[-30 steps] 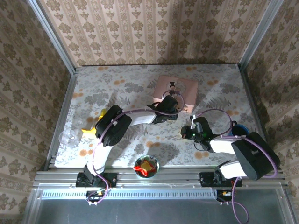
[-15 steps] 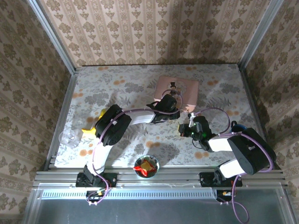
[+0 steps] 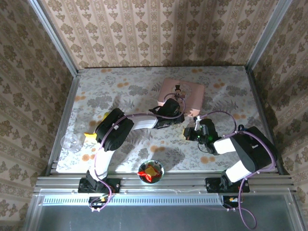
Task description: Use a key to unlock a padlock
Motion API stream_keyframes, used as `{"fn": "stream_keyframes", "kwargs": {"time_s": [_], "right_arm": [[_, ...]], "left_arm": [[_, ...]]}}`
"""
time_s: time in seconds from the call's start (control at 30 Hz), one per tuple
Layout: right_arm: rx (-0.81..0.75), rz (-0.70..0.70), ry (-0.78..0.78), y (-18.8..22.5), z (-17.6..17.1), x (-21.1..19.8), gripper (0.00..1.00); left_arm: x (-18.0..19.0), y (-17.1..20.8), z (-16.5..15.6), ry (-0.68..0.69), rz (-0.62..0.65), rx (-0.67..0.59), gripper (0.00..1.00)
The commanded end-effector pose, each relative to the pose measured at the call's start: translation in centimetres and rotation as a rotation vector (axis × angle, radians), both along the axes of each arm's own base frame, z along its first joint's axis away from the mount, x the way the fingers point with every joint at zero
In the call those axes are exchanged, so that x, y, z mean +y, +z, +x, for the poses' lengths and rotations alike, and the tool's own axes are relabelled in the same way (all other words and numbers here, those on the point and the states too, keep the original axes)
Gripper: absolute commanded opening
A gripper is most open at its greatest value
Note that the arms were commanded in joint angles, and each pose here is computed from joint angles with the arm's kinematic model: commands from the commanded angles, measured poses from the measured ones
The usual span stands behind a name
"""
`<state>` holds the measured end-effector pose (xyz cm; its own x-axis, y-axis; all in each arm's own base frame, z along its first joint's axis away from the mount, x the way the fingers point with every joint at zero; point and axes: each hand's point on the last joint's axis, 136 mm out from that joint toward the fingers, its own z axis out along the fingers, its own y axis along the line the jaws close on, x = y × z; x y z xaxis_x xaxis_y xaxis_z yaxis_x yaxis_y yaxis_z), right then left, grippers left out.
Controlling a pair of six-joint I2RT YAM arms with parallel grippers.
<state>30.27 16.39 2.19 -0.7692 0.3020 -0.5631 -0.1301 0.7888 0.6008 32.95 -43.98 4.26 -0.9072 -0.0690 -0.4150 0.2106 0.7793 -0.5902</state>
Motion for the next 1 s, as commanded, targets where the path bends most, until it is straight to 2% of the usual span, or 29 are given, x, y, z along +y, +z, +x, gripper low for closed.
{"fn": "stream_keyframes", "kwargs": {"time_s": [0.0,0.97], "right_arm": [[-0.031,0.052,0.004,1.0,1.2,0.8,0.00],[-0.039,0.083,-0.088,0.8,3.1,0.0,0.00]], "left_arm": [[-2.2,7.5,1.1,0.019,-0.224,-0.062,0.00],[-3.9,8.3,0.4,-0.011,-0.249,-0.059,0.00]]}}
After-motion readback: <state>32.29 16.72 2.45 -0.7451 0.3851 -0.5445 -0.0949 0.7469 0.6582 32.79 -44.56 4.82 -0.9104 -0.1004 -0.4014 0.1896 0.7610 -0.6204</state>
